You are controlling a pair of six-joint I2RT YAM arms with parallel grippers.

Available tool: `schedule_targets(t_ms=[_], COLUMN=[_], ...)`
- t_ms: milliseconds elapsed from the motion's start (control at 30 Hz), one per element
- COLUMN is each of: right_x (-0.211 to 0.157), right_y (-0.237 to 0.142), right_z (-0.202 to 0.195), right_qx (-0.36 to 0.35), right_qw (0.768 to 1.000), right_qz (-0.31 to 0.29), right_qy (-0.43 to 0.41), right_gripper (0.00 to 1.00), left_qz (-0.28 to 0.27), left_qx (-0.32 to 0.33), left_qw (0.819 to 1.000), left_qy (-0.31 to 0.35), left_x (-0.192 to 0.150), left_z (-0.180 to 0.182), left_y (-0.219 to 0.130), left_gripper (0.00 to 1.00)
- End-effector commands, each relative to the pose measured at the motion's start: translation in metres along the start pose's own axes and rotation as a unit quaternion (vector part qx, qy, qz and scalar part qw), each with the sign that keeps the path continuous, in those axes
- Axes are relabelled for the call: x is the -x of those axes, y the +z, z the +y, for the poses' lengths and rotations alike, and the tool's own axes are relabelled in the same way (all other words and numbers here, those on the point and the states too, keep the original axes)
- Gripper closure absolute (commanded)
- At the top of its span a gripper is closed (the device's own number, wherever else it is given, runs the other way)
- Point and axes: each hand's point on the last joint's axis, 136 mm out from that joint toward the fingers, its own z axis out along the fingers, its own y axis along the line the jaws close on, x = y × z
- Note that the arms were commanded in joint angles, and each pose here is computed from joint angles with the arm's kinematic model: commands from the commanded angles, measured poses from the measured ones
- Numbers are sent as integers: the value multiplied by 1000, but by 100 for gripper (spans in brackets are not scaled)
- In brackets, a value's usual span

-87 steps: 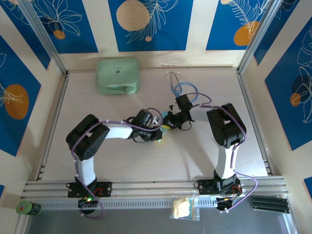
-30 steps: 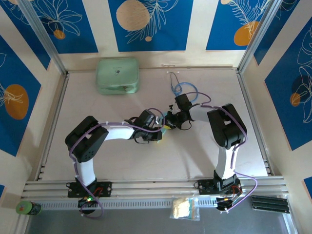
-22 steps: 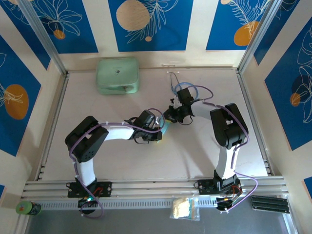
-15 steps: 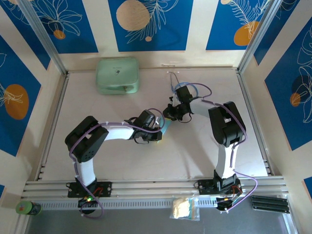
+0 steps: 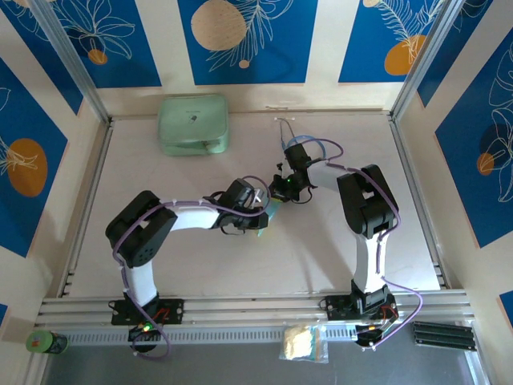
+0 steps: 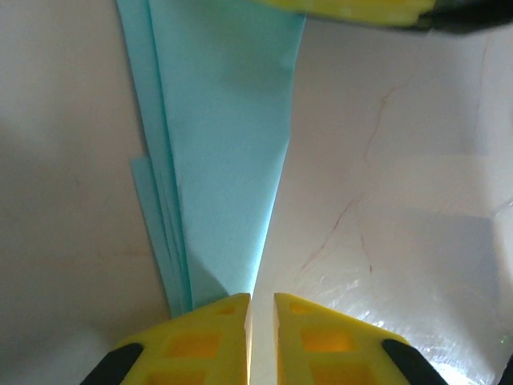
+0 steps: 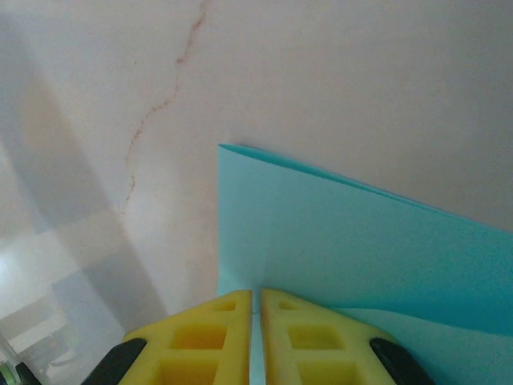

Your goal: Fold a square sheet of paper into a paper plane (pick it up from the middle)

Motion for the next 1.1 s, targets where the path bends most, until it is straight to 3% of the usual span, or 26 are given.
schedule_targets(t_ms=[0, 333, 633, 1067], right_x=[-10, -8, 5, -24], right_y=[4, -3, -41, -17], right_z=[-7, 6, 31, -1], right_qx=[-22, 4, 55, 34], right_qw=[999, 1000, 997, 999], right_qz=[19, 15, -52, -10], right_qy=[25, 25, -15, -10], right_gripper=[86, 86, 84, 87], left_qz=[-46, -49, -25, -12], left_qx=[-10, 22, 73, 87], left_qw=[999, 998, 995, 994], left_qy=[-2, -31, -56, -59], left_x=[28, 39, 22, 16], left_z=[-7, 10, 36, 42], left_y=[-7, 14, 18, 18], left_gripper=[84, 88, 97, 100])
